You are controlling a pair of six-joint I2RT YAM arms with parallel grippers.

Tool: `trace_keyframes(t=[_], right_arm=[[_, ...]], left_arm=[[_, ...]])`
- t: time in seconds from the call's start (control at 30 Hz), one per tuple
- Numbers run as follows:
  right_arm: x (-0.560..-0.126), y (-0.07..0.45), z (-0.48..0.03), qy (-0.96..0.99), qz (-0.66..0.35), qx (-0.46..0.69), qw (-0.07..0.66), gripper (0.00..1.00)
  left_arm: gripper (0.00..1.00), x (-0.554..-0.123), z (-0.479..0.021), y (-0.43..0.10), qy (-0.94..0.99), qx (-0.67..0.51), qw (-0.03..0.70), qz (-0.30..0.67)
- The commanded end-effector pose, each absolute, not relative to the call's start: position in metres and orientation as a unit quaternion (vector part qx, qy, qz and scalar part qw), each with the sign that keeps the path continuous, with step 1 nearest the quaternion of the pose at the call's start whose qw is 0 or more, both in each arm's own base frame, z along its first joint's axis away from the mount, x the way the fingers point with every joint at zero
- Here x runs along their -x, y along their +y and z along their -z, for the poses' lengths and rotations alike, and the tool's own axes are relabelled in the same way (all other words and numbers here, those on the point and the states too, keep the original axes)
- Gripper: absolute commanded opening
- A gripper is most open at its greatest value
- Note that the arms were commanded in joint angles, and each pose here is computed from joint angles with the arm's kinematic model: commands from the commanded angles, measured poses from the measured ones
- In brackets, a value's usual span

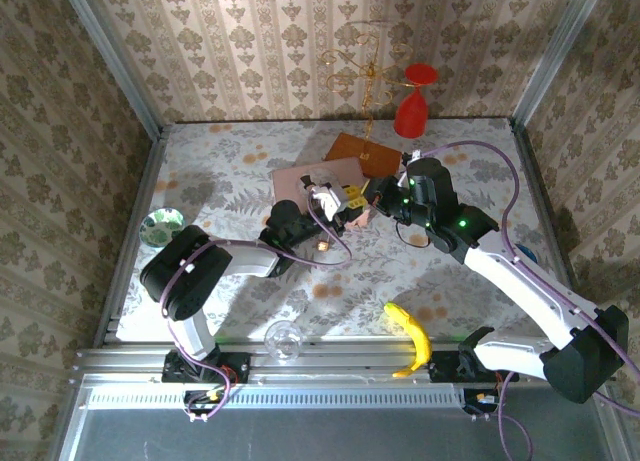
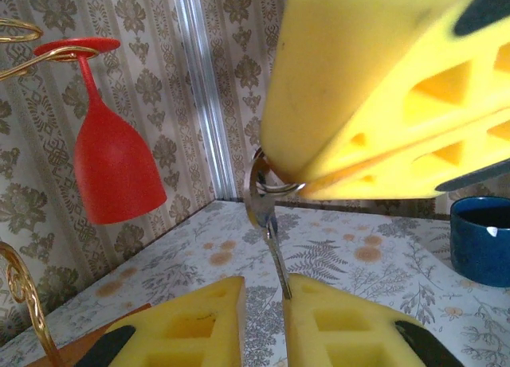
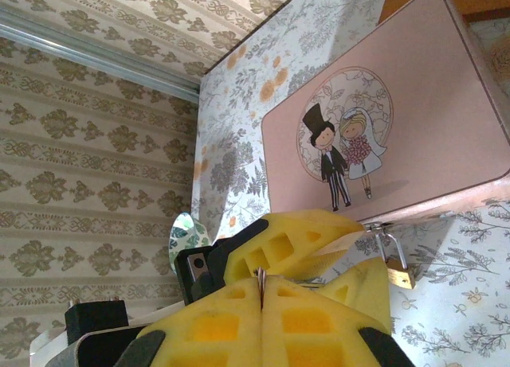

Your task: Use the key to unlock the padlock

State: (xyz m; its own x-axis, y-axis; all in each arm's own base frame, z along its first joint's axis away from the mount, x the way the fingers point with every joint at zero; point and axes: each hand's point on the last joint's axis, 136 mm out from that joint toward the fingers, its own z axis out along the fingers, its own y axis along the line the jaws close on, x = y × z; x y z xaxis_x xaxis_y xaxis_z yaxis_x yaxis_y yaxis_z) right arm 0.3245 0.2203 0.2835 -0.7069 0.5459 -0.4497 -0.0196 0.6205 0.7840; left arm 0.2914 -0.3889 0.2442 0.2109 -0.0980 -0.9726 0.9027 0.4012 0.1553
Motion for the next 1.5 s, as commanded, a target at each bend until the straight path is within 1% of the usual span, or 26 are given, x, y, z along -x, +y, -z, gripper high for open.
trace_keyframes(t=[0.0,0.13,0.17,0.23,0.27,0.5,0.57,0.63,0.83,0.97,1.2,1.47], right_arm=[[-0.322,0.223,-0.279,0.832,-0.409,-0.156,0.341,0.00],[-0.322,0.223,-0.278,0.832,-0.409,-0.157,0.340,0.00],[-0.322,0.223,-0.278,0.832,-0.408,-0.157,0.341,0.00],[-0.322,0.223,-0.277,0.833,-0.407,-0.158,0.341,0.00],[-0.322,0.222,-0.277,0.833,-0.405,-0.157,0.341,0.00],[-0.323,0.221,-0.276,0.834,-0.403,-0.159,0.343,0.00],[-0.323,0.221,-0.277,0.834,-0.401,-0.159,0.344,0.00],[-0.323,0.220,-0.276,0.835,-0.399,-0.159,0.345,0.00],[-0.324,0.220,-0.275,0.835,-0.397,-0.161,0.345,0.00],[-0.324,0.220,-0.275,0.836,-0.397,-0.160,0.344,0.00],[-0.323,0.219,-0.272,0.837,-0.394,-0.163,0.343,0.00],[-0.323,0.218,-0.269,0.839,-0.389,-0.165,0.343,0.00]], left_arm=[[0.20,-0.296,-0.261,-0.389,0.486,-0.391,0.687,0.373],[0.20,-0.296,-0.262,-0.390,0.486,-0.390,0.686,0.376],[0.22,-0.295,-0.262,-0.390,0.485,-0.391,0.685,0.378],[0.30,-0.295,-0.261,-0.390,0.485,-0.393,0.683,0.379],[0.33,-0.295,-0.259,-0.390,0.487,-0.394,0.681,0.379],[0.36,-0.293,-0.253,-0.388,0.493,-0.395,0.675,0.381],[0.41,-0.292,-0.252,-0.388,0.493,-0.397,0.673,0.383],[0.43,-0.291,-0.249,-0.389,0.495,-0.398,0.670,0.385],[0.43,-0.292,-0.243,-0.388,0.502,-0.396,0.666,0.385],[0.40,-0.293,-0.249,-0.389,0.496,-0.395,0.671,0.383],[0.29,-0.294,-0.256,-0.391,0.490,-0.394,0.674,0.387],[0.25,-0.293,-0.258,-0.390,0.488,-0.394,0.676,0.388]])
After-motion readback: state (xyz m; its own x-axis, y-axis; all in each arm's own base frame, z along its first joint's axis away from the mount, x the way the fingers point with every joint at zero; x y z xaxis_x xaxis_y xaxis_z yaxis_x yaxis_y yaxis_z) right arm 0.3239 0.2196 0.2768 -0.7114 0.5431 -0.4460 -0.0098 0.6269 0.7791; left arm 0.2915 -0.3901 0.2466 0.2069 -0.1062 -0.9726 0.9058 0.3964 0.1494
